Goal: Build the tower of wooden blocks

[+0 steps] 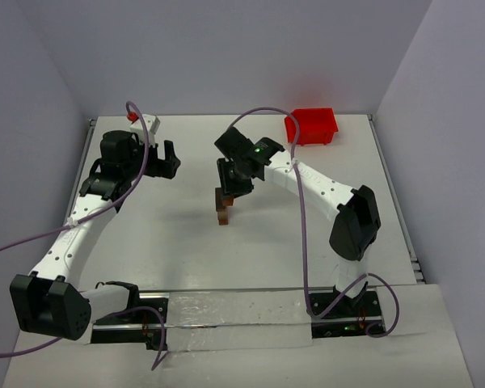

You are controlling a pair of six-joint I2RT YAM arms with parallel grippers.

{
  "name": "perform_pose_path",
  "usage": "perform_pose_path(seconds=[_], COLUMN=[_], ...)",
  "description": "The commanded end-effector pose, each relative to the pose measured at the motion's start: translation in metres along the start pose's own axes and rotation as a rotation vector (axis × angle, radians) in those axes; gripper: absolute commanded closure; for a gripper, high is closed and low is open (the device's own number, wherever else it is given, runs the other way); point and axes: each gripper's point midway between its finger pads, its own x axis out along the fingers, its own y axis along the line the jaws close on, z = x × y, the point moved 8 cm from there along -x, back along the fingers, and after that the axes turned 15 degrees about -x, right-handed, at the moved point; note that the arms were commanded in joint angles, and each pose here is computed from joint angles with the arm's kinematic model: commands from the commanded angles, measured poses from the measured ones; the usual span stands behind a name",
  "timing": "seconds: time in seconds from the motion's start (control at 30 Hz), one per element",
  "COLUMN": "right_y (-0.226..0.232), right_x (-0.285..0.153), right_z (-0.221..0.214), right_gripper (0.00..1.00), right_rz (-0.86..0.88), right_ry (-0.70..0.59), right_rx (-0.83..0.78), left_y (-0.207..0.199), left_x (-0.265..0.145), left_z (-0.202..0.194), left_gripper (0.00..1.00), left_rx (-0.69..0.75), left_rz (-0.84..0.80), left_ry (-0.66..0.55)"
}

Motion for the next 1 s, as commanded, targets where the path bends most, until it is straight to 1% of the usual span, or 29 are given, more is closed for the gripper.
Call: perform_pose_path(seconds=[0.0, 0.17, 0.3, 0.77, 0.97], right_y=[0.005, 0.007, 0.010, 0.012, 0.012], right_x=[-0.008, -0.007, -0.004, 0.010, 0.011], right_z=[0.018, 0.024, 0.023, 0.024, 0.025], right_gripper=[1.00, 1.00, 1.00, 1.00, 0.94], right_rz=[-0.008, 0.001, 0.031, 0.031, 0.029], right_ry=[-0.052, -0.064, -0.049, -0.027, -0.030], right_rx=[0.016, 0.015, 0.010, 0.001, -0.005], left_y=[-0.003, -0.002, -0.002, 0.000, 0.000], left_x=[-0.004, -0.004, -0.004, -0.003, -0.003], left_z=[0.011, 0.010, 0.010, 0.009, 0.009], left_gripper=[0.01, 0.01, 0.01, 0.01, 0.01], left_rx=[-0.005, -0.007, -0.008, -0.009, -0.009], left_rz=[-0.019, -0.019, -0.020, -0.016, -0.017], left_ry=[-0.058, -0.059, -0.060, -0.060, -0.061])
